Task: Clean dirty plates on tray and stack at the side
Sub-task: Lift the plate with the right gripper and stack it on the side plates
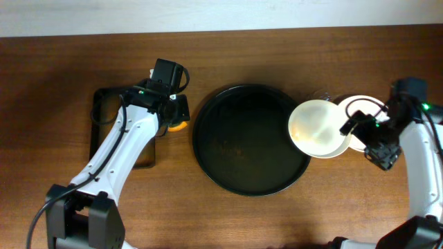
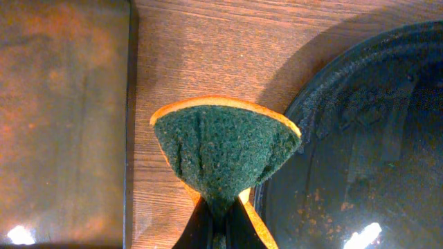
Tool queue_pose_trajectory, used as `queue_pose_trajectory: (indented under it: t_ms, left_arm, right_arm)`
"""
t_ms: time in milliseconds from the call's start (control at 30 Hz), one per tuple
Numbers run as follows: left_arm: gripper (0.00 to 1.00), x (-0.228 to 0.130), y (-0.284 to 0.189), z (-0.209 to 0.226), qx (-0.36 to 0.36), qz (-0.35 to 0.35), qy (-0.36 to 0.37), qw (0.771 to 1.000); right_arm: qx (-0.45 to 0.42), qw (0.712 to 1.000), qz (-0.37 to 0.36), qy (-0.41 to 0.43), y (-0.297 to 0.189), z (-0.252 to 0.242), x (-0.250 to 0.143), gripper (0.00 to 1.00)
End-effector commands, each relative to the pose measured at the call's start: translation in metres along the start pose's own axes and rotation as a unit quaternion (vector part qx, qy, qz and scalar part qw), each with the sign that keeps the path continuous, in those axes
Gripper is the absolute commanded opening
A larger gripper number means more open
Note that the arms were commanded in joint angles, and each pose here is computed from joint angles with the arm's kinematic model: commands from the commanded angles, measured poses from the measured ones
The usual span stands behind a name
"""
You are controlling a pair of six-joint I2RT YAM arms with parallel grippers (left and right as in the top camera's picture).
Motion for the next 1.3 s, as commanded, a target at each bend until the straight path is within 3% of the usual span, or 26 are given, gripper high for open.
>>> queue_pose_trajectory:
  t_ms: [0,100,267,433,500,600,900,1067,1167,1267]
  left_arm:
    - [0.0,0.007,-0.012,0.001,-0.003,-0.019,0.005,1.0]
    - [0.0,0.007,-0.012,0.001,-0.003,-0.019,0.005,1.0]
    - [0.0,0.007,-0.012,0.0,-0.003,-0.019,0.005,1.0]
    - [0.0,0.007,-0.012,0.0,-0.003,-0.019,0.005,1.0]
    - [0.0,0.007,-0.012,0.0,-0.004,-0.018,0.005,1.0]
    - [0.0,0.007,-0.012,0.0,-0.004,-0.018,0.005,1.0]
    - [0.0,0.007,-0.012,0.0,-0.004,-0.018,0.005,1.0]
    - [0.0,0.007,-0.012,0.0,-0.006,-0.018,0.005,1.0]
    - [0.0,0.006,-0.012,-0.001,-0.009,-0.017,0.005,1.0]
    - [0.0,0.006,-0.012,-0.001,-0.009,-0.017,0.005,1.0]
  right_arm:
    - [0.051,0.997,0.038,0.033,0.019,-0.002,-0.015,0.99]
    - [0.054,0.996,0.05,0.057,0.047,-0.008,-0.025,0.97]
    - [0.077,0.993,0.032,0.08,0.083,-0.011,-0.028,0.83]
    - [0.094,0.993,0.007,0.073,0.095,-0.009,-0.022,0.57]
    - [0.097,0.993,0.002,0.071,0.094,-0.008,-0.02,0.54]
    - [0.098,0.993,0.001,0.071,0.095,-0.008,-0.019,0.43]
    - [0.089,0.994,0.012,0.054,0.112,0.0,-0.022,0.43]
    - [0.089,0.994,0.012,0.054,0.112,0.0,-0.022,0.06]
    - [0.094,0.995,0.003,0.035,0.106,0.002,-0.02,0.04]
    - [0.117,0.992,-0.047,-0.023,0.071,0.015,-0.006,0.04]
Point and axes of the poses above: each gripper's point midway between its finger pads, its own y axis out along the fingers, its own z axis along the line the jaws close on, x = y × z, the point moved 1 cm from there along -y, back along the fingers
